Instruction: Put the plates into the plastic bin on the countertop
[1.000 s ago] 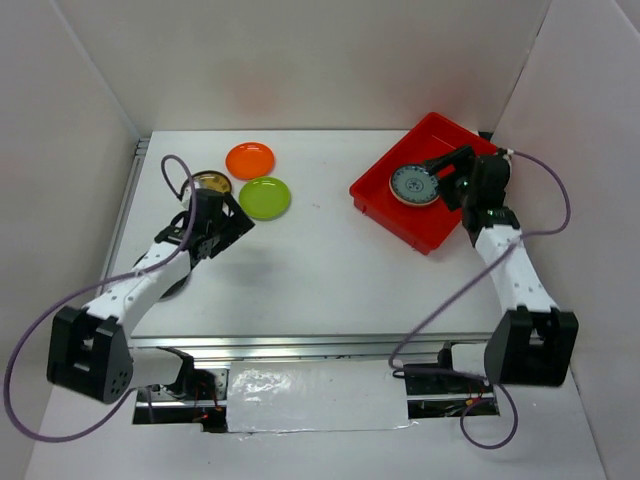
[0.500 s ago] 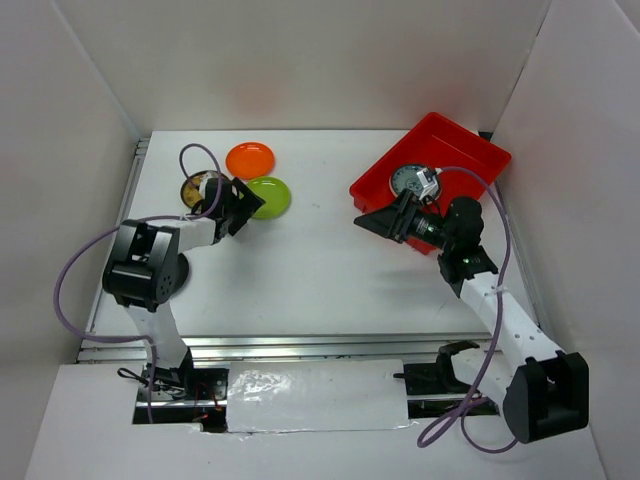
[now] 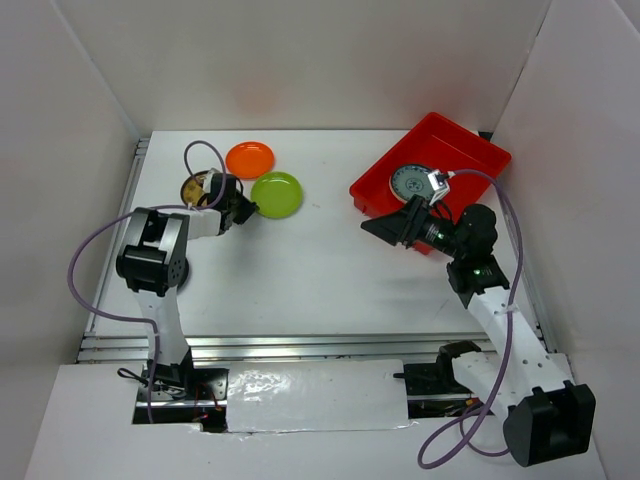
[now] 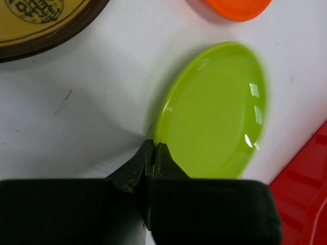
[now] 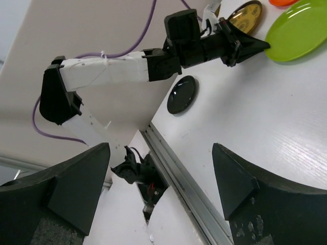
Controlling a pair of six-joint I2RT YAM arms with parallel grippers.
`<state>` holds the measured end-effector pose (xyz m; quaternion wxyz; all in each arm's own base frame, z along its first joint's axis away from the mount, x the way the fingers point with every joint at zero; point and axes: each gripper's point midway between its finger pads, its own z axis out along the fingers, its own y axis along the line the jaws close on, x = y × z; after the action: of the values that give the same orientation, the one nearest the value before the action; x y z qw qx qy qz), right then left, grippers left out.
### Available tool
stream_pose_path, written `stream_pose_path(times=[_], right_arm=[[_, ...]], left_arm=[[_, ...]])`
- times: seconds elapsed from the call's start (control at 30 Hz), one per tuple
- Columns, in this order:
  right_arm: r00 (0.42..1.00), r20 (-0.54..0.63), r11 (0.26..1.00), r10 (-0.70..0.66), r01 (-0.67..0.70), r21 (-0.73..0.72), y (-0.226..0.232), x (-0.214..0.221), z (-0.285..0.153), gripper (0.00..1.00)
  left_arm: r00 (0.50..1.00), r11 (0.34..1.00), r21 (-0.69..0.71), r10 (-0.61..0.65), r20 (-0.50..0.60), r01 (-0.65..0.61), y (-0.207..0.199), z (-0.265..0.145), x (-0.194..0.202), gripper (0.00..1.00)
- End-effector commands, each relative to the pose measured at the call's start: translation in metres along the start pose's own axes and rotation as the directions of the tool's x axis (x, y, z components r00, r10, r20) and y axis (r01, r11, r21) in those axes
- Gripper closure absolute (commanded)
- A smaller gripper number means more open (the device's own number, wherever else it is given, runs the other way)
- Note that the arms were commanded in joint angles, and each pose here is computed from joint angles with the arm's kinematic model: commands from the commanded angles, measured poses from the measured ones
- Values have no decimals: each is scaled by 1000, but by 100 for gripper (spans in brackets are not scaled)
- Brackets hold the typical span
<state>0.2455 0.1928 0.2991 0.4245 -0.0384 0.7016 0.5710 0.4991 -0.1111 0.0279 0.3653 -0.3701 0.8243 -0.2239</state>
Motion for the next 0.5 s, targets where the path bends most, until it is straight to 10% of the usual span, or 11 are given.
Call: stream_pose_path(times=[0.0,0.23,0.47], right_arm=[[1000,26,1000,-3,2,19,-3,-9,-2,12],[999,27,992,41,-44,120,-43,-5,16,12],[999,-20,970,45,-39,239,-91,-6,74,12]], left_arm=[[1000,997,-72,10,-5,-10,12,-2,0,100],[994,996,19,85,74,-87,-39,-61,-26,100],[955,930,263,286,-76,-257,-104,-114,20,100]])
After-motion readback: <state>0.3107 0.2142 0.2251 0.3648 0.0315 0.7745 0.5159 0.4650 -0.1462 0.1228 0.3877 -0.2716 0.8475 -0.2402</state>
